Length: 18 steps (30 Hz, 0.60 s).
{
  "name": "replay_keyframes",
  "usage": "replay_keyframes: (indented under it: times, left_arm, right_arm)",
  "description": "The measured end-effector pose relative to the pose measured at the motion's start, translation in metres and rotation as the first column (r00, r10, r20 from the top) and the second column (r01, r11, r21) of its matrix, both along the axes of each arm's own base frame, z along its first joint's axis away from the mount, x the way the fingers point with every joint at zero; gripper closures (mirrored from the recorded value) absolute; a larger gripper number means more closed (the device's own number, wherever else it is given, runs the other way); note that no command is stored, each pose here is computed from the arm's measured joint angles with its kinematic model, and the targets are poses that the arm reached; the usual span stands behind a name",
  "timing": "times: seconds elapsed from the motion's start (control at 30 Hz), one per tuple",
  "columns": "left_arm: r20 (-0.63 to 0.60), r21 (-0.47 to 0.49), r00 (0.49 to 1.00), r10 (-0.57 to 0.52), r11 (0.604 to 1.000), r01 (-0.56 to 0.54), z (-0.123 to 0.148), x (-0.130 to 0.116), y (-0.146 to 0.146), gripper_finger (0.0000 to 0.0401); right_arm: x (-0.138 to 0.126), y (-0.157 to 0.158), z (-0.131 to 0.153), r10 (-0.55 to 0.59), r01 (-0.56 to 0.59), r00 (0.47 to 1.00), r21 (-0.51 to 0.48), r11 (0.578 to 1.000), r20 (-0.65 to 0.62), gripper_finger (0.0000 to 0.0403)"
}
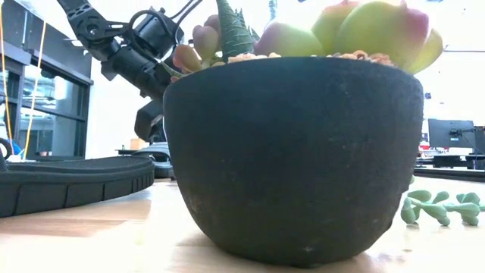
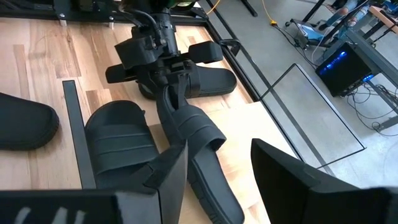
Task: Pick and place slides into the shelf
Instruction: Put the bottom right black slide on the shelf
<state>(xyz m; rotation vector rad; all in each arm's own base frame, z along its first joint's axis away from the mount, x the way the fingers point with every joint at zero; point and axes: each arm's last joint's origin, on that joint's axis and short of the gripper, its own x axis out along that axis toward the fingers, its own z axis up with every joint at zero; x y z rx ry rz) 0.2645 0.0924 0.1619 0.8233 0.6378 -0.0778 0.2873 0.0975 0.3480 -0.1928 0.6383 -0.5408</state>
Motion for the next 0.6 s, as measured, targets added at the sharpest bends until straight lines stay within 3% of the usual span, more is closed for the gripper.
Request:
replay_keyframes:
  times: [0.27, 0.6]
  left_arm:
    - [-0.026, -0.056, 1.0, -0.004, 0.998, 0.003, -0.0029, -0.0022, -0.0016, 0.0321]
    - [0.021, -0.146, 0.999, 0.029, 0.989, -0.026, 0.0037, -0.0017, -0.0027, 0.0214]
  right_arm:
    - [-0.0001, 0.0001, 0.0, 0.0, 0.0, 1.0, 0.0, 1.0, 0.0, 0.0234]
    - [0.0001, 0.0, -0.0012, 0.0, 0.0, 1.0, -0.001, 1.0, -0.002, 0.0234]
